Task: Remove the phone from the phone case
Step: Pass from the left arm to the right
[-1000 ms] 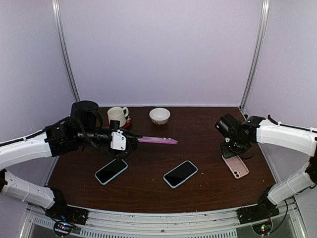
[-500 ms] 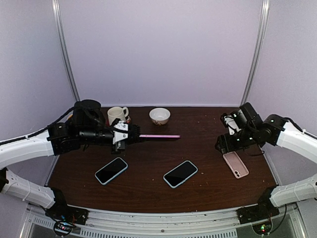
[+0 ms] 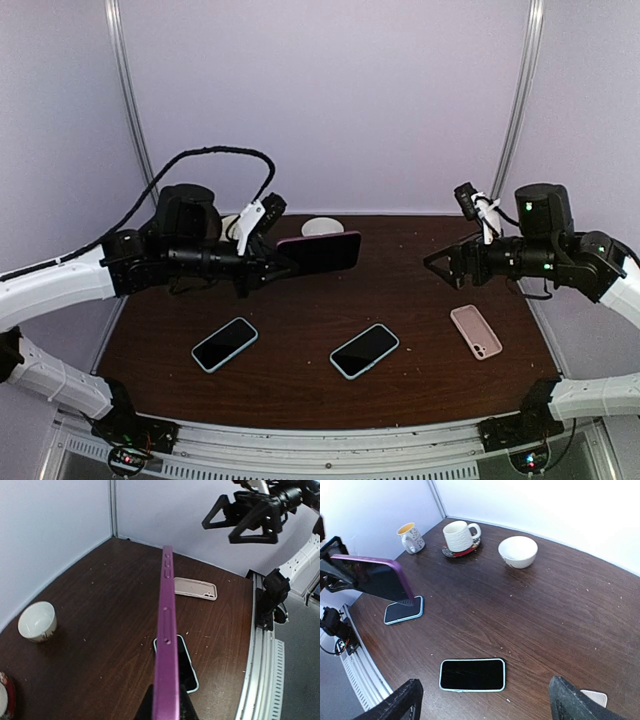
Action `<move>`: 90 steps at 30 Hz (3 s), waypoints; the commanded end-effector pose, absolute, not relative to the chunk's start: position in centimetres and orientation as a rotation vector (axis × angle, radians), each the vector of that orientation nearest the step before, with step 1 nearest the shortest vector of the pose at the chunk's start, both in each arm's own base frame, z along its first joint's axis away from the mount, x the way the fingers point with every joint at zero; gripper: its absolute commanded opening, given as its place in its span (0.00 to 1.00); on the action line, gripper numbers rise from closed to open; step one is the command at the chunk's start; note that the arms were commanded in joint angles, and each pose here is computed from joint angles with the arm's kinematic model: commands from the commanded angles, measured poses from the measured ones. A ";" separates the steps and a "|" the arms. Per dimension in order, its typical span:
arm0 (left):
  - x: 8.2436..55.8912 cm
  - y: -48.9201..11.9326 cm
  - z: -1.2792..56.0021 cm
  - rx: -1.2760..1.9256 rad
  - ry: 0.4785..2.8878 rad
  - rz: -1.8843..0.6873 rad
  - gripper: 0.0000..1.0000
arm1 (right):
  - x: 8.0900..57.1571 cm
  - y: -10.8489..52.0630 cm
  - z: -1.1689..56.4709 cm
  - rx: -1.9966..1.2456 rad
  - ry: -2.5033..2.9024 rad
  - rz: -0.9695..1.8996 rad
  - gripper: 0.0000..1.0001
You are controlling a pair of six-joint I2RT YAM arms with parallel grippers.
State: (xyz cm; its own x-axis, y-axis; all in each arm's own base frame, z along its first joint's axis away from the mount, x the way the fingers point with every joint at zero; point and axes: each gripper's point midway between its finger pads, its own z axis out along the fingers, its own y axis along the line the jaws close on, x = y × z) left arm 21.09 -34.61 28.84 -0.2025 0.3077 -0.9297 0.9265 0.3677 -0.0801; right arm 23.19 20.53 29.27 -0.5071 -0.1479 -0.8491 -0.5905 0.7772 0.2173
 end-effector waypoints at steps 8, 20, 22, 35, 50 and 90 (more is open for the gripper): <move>21.3 -35.6 28.6 0.660 2.127 -1.185 0.00 | 17.9 24.6 34.1 -0.879 1.768 0.745 1.00; 18.6 -36.9 25.7 0.506 2.345 -1.434 0.00 | 12.1 28.2 31.2 -1.204 1.559 0.660 1.00; 18.0 -37.3 25.7 0.512 2.348 -1.471 0.00 | 11.2 28.9 30.0 -1.298 1.542 0.637 1.00; 15.3 -39.1 24.7 0.646 2.347 -1.599 0.00 | 11.7 33.5 26.0 -1.568 1.483 0.382 1.00; 13.2 -39.7 25.5 0.800 2.239 -1.767 0.00 | 13.4 36.8 24.1 -1.599 1.414 0.316 1.00; 13.3 -40.5 24.0 0.898 2.298 -1.721 0.15 | 16.4 36.5 22.6 -1.449 1.653 0.390 0.44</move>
State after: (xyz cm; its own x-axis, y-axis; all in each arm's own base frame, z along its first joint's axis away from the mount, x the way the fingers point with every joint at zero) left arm 12.97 -39.35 21.24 -0.8511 0.3856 -0.3564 0.4696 0.2553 -0.8452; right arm 15.32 37.19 20.74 0.1449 -0.6734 -0.7250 -0.9264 0.1650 -0.3385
